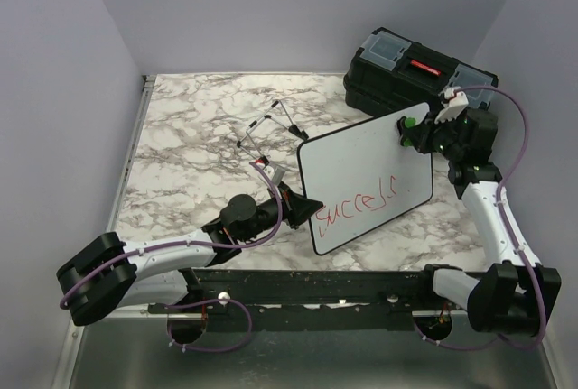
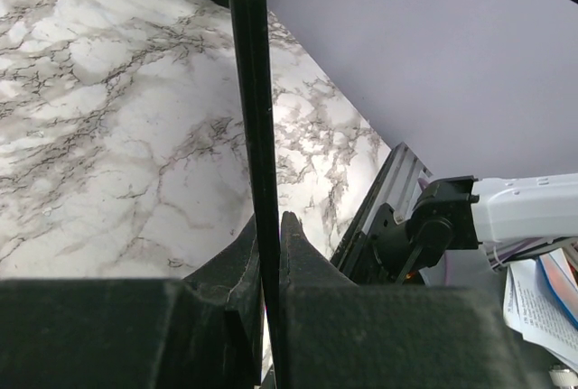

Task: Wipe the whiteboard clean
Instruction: Erase the whiteboard at the center of the board.

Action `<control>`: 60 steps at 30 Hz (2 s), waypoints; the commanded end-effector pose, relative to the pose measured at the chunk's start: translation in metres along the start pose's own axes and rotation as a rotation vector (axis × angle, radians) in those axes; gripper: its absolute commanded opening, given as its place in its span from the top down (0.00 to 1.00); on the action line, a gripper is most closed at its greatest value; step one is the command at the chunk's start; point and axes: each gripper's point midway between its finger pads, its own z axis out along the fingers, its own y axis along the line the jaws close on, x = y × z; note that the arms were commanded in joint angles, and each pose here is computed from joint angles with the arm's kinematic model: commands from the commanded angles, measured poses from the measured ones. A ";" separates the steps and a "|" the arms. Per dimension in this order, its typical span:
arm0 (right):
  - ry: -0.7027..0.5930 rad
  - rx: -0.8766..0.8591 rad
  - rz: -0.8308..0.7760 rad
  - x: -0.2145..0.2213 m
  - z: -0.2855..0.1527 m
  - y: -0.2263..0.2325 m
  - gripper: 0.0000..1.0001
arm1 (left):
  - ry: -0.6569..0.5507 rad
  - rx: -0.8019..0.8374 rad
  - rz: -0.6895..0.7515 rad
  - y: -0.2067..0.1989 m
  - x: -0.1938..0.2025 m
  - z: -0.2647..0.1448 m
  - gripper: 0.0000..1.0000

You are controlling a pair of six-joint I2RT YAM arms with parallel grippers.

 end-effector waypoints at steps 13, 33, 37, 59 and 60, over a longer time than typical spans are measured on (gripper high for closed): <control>0.053 0.184 0.121 0.018 0.010 -0.039 0.99 | -0.160 0.170 0.022 -0.040 -0.039 -0.009 1.00; 0.136 -0.340 0.048 0.056 -0.035 0.042 0.99 | -0.170 0.189 0.030 -0.046 -0.044 -0.009 1.00; 0.099 -0.389 0.052 0.040 -0.030 0.051 1.00 | -0.165 0.191 0.031 -0.048 -0.045 -0.007 1.00; 0.127 -0.409 0.075 0.054 -0.027 0.054 0.99 | -0.164 0.191 0.033 -0.048 -0.045 -0.008 1.00; 0.124 -0.435 0.070 0.053 -0.028 0.060 0.99 | -0.163 0.190 0.033 -0.048 -0.045 -0.008 1.00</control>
